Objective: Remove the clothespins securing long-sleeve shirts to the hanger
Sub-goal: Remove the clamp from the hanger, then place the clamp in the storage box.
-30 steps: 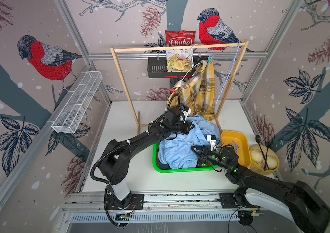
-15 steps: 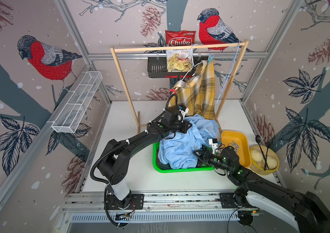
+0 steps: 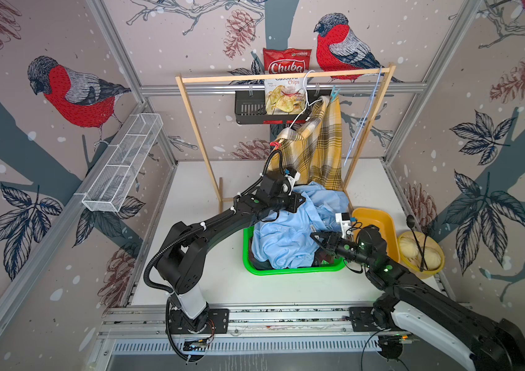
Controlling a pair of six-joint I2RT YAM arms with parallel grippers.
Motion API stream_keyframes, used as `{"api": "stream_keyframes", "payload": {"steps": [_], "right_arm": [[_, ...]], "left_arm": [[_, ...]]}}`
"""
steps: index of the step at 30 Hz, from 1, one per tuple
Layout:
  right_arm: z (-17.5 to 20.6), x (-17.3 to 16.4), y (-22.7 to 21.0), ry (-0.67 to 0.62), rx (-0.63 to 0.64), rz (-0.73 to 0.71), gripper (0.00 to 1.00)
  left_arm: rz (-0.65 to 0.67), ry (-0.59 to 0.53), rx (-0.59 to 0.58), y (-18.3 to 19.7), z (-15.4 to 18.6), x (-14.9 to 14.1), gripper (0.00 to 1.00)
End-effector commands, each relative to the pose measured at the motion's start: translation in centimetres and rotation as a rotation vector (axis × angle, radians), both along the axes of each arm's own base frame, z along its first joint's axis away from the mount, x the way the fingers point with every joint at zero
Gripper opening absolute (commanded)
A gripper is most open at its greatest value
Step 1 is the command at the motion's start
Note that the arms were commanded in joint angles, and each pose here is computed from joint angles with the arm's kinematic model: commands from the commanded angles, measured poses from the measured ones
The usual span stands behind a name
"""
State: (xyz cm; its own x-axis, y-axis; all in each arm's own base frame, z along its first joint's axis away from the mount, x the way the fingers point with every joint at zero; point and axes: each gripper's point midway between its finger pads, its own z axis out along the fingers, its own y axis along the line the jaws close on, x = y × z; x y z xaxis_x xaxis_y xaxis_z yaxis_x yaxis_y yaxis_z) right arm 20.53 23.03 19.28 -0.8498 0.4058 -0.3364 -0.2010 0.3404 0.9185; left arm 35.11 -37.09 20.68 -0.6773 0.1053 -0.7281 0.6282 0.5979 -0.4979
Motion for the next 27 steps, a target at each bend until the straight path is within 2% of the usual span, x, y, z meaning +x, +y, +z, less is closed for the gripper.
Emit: {"api": "stream_keyframes", "payload": {"steps": [1, 4, 7, 11, 15, 20, 23, 26, 27], "right_arm": [[0.8, -0.2, -1.2, -0.018, -0.050, -0.016, 0.15], [2.5, 0.2, -3.2, -0.057, -0.072, -0.093, 0.15], [3.1, 1.9, -6.9, -0.067, -0.173, -0.239, 0.19], [-1.1, 4.7, -13.5, 0.114, -0.347, -0.455, 0.13], [-5.5, 5.7, -19.2, 0.250, -0.376, -0.616, 0.14], [-9.1, 5.3, -23.5, 0.359, -0.422, -0.739, 0.16], [-10.6, 5.2, -24.4, 0.393, -0.432, -0.754, 0.26], [-11.1, 5.4, -24.3, 0.407, -0.433, -0.718, 0.52], [-11.1, 5.5, -24.3, 0.404, -0.437, -0.709, 0.58]], "left_arm": [[0.009, -0.046, -0.024, -0.2, 1.0, 0.6, 0.00], [0.011, -0.051, -0.020, 0.0, 1.2, 0.6, 0.00], [0.010, -0.059, -0.023, 0.0, 1.7, 0.5, 0.00], [0.013, -0.073, -0.020, 0.2, 2.6, 0.2, 0.00], [0.013, -0.098, 0.004, 0.1, 3.2, -0.3, 0.00], [0.006, -0.117, 0.039, -0.4, 3.1, -1.1, 0.00], [-0.001, -0.115, 0.045, -0.7, 3.0, -1.2, 0.00], [-0.008, -0.109, 0.044, -0.8, 2.9, -1.3, 0.00], [-0.010, -0.109, 0.044, -0.8, 2.9, -1.4, 0.00]]}}
